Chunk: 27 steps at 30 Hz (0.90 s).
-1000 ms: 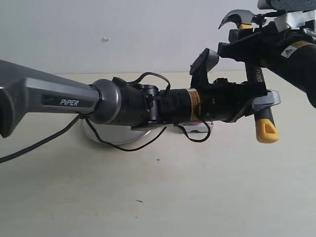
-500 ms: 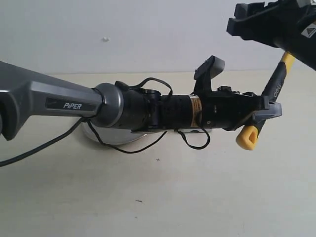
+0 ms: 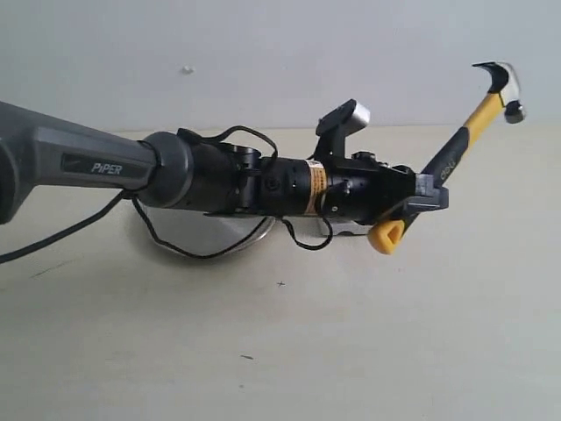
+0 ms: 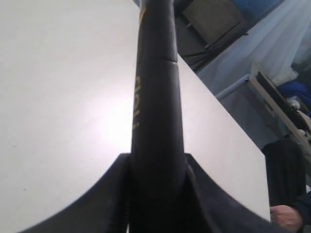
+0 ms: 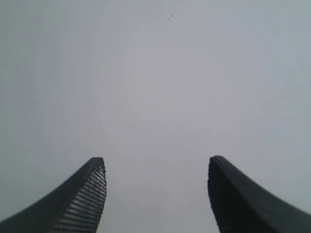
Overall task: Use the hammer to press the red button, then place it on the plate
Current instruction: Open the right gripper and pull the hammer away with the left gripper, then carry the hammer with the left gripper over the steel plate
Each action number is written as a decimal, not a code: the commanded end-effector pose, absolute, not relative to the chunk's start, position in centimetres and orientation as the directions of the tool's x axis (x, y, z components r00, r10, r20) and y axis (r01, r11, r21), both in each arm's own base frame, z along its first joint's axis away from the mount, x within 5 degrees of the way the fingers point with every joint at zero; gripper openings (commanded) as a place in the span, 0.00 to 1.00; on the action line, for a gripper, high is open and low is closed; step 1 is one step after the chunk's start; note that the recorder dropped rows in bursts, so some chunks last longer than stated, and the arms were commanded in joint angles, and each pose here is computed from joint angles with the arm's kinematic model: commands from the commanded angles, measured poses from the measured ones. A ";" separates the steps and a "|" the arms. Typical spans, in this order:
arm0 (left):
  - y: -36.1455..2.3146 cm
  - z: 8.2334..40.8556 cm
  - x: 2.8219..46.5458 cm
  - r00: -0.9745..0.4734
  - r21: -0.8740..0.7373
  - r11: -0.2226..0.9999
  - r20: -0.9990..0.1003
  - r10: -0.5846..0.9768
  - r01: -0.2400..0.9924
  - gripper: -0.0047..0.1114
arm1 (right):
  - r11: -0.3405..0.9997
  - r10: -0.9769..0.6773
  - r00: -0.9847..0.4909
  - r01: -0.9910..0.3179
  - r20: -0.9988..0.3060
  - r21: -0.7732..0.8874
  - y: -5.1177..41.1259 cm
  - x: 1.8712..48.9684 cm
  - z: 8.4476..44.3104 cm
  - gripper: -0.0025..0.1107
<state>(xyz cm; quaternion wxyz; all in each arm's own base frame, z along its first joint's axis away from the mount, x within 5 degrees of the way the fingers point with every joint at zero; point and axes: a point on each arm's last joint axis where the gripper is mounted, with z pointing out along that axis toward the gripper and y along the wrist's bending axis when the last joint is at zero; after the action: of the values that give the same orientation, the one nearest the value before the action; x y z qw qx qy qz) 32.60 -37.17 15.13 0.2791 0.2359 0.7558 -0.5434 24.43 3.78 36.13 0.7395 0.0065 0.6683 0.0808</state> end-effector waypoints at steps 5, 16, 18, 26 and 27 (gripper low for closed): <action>-35.2 20.0 33.2 -0.728 -0.712 0.183 -0.684 0.036 0.678 0.04 | 0.985 0.095 -0.026 -0.139 -0.995 0.098 3.9 23.2 36.0 0.55; -28.1 22.5 37.0 -0.803 -0.803 -0.024 -0.594 -0.035 0.595 0.04 | 0.979 0.053 -0.300 -0.175 -0.953 0.109 4.4 22.6 33.6 0.55; -25.7 22.5 38.3 -0.812 -0.812 -0.013 -0.582 -0.042 0.583 0.04 | 0.975 0.028 -0.406 -0.189 -0.913 0.114 4.6 22.2 32.7 0.55; -18.8 23.0 40.5 -0.747 -0.710 0.261 -0.662 0.069 0.654 0.04 | 0.970 -0.019 -0.566 -0.210 -0.824 0.121 4.8 21.3 31.2 0.55; -18.6 23.2 40.5 -0.731 -0.681 0.302 -0.676 0.088 0.667 0.04 | 0.970 -0.022 -0.574 -0.211 -0.819 0.122 4.8 21.2 31.1 0.55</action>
<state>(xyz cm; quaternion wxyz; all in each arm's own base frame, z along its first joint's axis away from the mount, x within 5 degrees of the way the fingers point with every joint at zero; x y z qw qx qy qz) 40.90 -18.78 20.50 0.2377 0.2250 0.7691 -0.5490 21.47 4.85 30.94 0.4614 -0.0613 0.8788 0.1051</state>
